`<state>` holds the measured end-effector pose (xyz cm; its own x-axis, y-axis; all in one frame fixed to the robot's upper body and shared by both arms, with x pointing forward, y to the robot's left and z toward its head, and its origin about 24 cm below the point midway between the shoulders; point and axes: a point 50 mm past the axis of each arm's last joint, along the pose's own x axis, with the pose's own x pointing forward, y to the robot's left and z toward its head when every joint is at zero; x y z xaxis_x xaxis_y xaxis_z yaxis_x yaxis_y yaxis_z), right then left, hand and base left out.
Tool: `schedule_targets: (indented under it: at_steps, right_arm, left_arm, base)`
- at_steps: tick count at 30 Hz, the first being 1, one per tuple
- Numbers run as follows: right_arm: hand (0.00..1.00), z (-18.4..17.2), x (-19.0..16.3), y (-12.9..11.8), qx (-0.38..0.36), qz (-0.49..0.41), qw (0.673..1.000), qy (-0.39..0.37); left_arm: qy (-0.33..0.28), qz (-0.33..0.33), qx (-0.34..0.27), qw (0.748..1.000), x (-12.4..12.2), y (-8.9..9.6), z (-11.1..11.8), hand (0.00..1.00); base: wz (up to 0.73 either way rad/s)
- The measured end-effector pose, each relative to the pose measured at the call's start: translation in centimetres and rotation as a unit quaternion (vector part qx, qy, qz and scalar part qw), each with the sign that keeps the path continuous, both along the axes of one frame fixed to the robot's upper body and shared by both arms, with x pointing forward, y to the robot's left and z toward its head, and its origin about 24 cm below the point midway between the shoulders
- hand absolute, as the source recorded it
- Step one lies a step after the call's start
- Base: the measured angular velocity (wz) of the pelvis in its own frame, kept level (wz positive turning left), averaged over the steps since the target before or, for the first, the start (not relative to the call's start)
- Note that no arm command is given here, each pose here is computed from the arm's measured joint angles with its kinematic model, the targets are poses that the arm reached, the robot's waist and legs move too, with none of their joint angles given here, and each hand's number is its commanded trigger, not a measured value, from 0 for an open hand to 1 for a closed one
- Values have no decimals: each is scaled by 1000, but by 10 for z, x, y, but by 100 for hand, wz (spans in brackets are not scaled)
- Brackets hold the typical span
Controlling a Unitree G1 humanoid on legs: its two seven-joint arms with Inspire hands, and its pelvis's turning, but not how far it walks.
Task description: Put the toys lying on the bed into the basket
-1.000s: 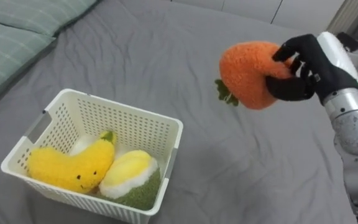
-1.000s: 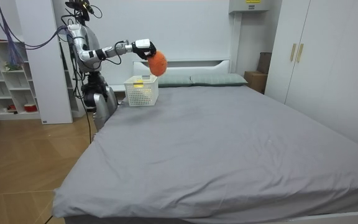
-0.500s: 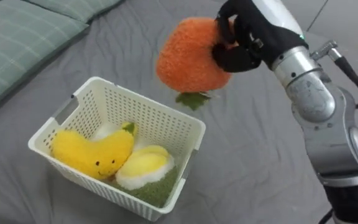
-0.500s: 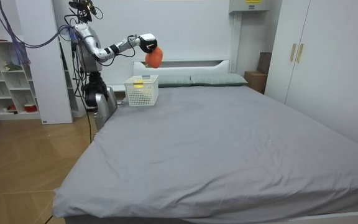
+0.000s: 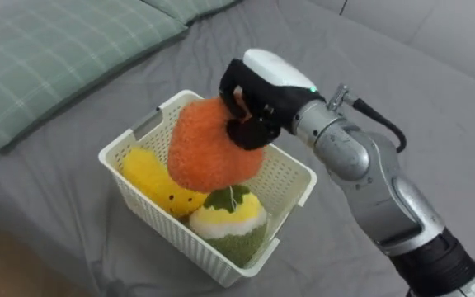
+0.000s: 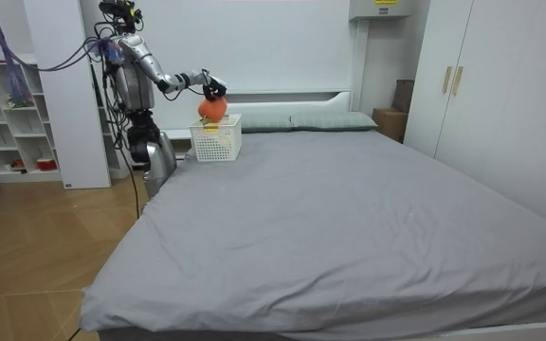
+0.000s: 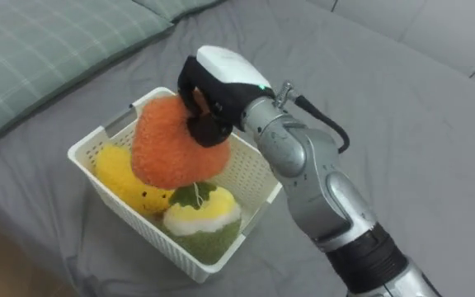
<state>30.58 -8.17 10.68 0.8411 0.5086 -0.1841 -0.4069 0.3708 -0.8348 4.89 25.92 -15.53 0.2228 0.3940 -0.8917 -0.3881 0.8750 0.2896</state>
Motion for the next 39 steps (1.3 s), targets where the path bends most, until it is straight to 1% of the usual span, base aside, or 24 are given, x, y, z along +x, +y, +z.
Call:
schedule_targets:
  at_steps: [1,2,7,16,21,30,32,34,35,38,39]
  right_arm:
    - [42,-6,2,-3,-9,-8,1000,10]
    - [0,-12,4,-5,-17,-15,1000,20]
    - [0,-31,8,-15,-45,-41,997,48]
    - [0,-61,12,-33,-70,-87,989,93]
    - [0,-61,12,-34,-69,-88,990,92]
    - [0,-60,12,-41,-72,-86,990,84]
    - [0,-61,10,-45,-51,-92,990,89]
    - [0,-62,10,-51,-9,-105,989,102]
    - [0,-62,10,-53,-1,-109,989,103]
    - [0,-63,8,-71,53,-149,981,111]
    - [0,-63,7,-80,88,-168,975,116]
  left_arm:
    - [-1,-6,3,1000,2,0,0,0]
    - [1,-17,8,1000,4,1,1,0]
    - [5,-22,23,999,7,8,4,0]
    - [-12,-30,32,999,25,7,6,0]
    - [-15,-29,34,999,28,7,7,0]
    - [-13,-26,34,999,27,6,6,0]
    - [-15,-25,31,999,27,4,5,0]
    - [-19,-28,28,999,29,1,5,0]
    - [-20,-28,28,999,30,1,5,0]
    - [-27,-21,30,999,31,1,6,0]
    - [-27,-16,30,999,29,0,6,0]
  base:
    - [15]
    - [9]
    - [3]
    - [0]
    - [-1]
    - [-2]
    - [-18]
    - [-9]
    - [-4]
    - [-19]
    - [-32]
